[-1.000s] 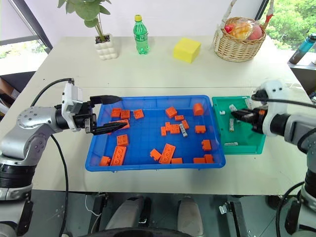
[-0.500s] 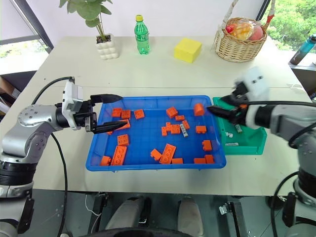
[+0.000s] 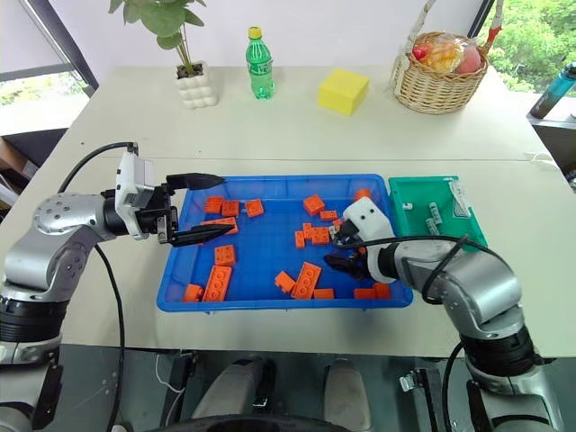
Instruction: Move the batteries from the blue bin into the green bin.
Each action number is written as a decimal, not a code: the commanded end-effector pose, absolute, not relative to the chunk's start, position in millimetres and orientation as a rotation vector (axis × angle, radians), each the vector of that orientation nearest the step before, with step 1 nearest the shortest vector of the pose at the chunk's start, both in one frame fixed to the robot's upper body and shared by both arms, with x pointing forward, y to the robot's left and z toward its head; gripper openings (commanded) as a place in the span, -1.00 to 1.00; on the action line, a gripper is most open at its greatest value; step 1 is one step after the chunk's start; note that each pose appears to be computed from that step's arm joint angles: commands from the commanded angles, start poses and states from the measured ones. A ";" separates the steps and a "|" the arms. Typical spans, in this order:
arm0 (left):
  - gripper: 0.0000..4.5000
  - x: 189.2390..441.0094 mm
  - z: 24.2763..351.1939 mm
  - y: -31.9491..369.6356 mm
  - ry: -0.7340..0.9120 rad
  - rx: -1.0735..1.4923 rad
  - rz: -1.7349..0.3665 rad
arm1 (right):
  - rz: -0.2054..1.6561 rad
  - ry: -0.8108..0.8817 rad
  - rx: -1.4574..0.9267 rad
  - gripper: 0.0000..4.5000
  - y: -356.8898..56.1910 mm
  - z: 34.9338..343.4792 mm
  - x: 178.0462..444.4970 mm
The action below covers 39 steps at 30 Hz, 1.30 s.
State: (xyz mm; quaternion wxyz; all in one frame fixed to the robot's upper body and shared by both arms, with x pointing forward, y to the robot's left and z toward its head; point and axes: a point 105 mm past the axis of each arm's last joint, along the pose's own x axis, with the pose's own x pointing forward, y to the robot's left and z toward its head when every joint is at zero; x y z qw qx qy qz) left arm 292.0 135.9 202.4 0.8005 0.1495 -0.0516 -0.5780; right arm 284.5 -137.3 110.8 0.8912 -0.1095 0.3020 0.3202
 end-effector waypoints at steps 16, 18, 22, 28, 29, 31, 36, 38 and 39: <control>1.00 290.1 215.5 133.1 -0.159 0.326 -1.248 | 0.686 0.380 -0.150 -0.99 -173.2 203.6 281.2; 1.00 290.8 214.2 132.8 -0.159 0.321 -1.248 | 0.615 0.354 -0.157 -0.99 -203.7 229.1 278.3; 1.00 291.5 210.6 131.0 -0.161 0.312 -1.253 | 0.471 0.381 -0.145 -0.99 -250.4 243.7 273.4; 1.00 292.8 209.5 126.7 -0.168 0.307 -1.270 | 0.402 0.478 -0.157 -0.99 -273.8 217.1 267.3; 1.00 293.3 210.0 127.1 -0.168 0.308 -1.271 | 0.395 0.483 -0.166 -0.99 -275.7 213.0 267.3; 1.00 294.3 211.1 128.8 -0.167 0.311 -1.271 | 0.384 0.486 -0.192 -0.44 -278.7 208.8 267.8; 1.00 296.5 213.9 137.8 -0.149 0.336 -1.260 | 0.415 0.300 -0.434 0.25 -288.8 226.3 275.7; 1.00 296.1 215.9 143.3 -0.143 0.357 -1.252 | 0.513 0.275 -0.447 0.25 -292.0 228.8 267.5; 1.00 296.0 217.8 148.1 -0.139 0.368 -1.248 | 0.563 0.278 -0.452 0.25 -295.2 230.4 261.9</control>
